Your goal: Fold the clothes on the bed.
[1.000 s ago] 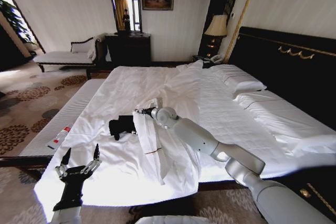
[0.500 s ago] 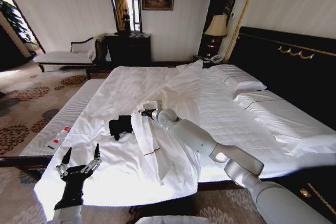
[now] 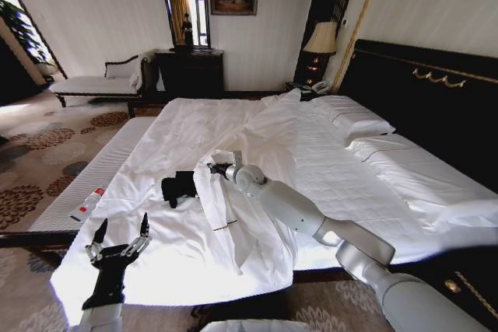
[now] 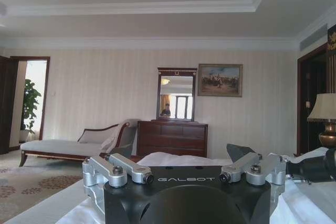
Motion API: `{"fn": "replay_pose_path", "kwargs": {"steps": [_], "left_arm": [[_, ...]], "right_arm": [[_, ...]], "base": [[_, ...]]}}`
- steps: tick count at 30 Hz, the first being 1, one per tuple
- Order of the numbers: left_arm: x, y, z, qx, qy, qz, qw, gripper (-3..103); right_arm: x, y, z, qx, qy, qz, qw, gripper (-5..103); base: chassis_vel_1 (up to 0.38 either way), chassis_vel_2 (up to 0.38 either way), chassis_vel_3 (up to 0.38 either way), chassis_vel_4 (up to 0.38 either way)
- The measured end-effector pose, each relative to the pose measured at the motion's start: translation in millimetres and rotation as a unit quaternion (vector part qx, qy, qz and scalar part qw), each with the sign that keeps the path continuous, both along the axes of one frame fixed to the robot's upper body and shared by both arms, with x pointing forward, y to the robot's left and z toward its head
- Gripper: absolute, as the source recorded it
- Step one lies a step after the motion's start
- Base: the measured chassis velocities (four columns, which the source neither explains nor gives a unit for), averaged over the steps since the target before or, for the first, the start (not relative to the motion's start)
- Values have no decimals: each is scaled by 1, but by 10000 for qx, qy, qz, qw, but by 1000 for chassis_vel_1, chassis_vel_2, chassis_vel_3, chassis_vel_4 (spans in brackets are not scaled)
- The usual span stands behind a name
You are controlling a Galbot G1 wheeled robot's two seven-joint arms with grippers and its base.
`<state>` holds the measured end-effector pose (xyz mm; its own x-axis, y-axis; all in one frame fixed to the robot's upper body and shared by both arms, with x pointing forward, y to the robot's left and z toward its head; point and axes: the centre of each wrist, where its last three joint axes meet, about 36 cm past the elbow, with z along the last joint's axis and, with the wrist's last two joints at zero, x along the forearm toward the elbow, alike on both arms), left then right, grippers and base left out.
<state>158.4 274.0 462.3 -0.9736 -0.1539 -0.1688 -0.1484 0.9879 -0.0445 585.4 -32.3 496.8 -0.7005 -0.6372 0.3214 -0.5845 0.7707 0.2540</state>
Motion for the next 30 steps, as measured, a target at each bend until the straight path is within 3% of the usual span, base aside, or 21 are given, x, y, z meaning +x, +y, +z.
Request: {"fn": "replay_pose_path", "kwargs": {"steps": [2,7,10,11,15,16,20,21,24,26,28,29,30], "left_arm": [[0,0,0,-15,-11,3,10000,100],[1,0,-1,-25,-21,-5,10000,100],[4,-1,-2,-57,-62,-22,10000,100],[4,-1,-2,-57,-62,-22,10000,100],[7,-2,-5,-87,-66,-59,9999,100],[7,-2,-5,-87,-66,-59,9999,100],[9,-2,-7,-97,-65,-99,9999,100],[9,-2,-7,-97,-65,-99,9999,100],[11,-3,-6,-108,-76,-136,9998,100],[12,-3,-6,-110,-75,-146,9998,100],[14,-4,-6,-111,-75,-183,9997,100],[16,-5,-4,-109,-86,-222,9997,100],[16,-5,-3,-104,-100,-240,9996,100]], "right_arm": [[-6,-13,7,387,-282,-64,9988,0],[-15,-41,13,761,-518,-293,9953,0],[-27,-100,19,1004,-953,-776,9873,0],[-27,-100,19,1004,-953,-776,9873,0],[-57,-191,46,1200,-1462,-1413,9717,0],[-57,-191,46,1200,-1462,-1413,9717,0],[-103,-269,53,1314,-1885,-2122,9498,0],[-103,-269,53,1314,-1885,-2122,9498,0],[-131,-309,56,1294,-2079,-2602,9340,0],[-137,-316,57,1279,-2120,-2705,9303,0],[-159,-337,63,1224,-2262,-3035,9175,0],[-188,-360,71,1101,-2399,-3476,8997,0],[-200,-370,72,1032,-2422,-3672,8921,0]], "base": [[0,0,0,0],[0,0,0,0],[0,0,0,0],[0,0,0,0],[0,0,0,0],[0,0,0,0],[0,0,0,0],[0,0,0,0],[0,0,0,0],[0,0,0,0],[0,0,0,0],[0,0,0,0],[0,0,0,0]]}}
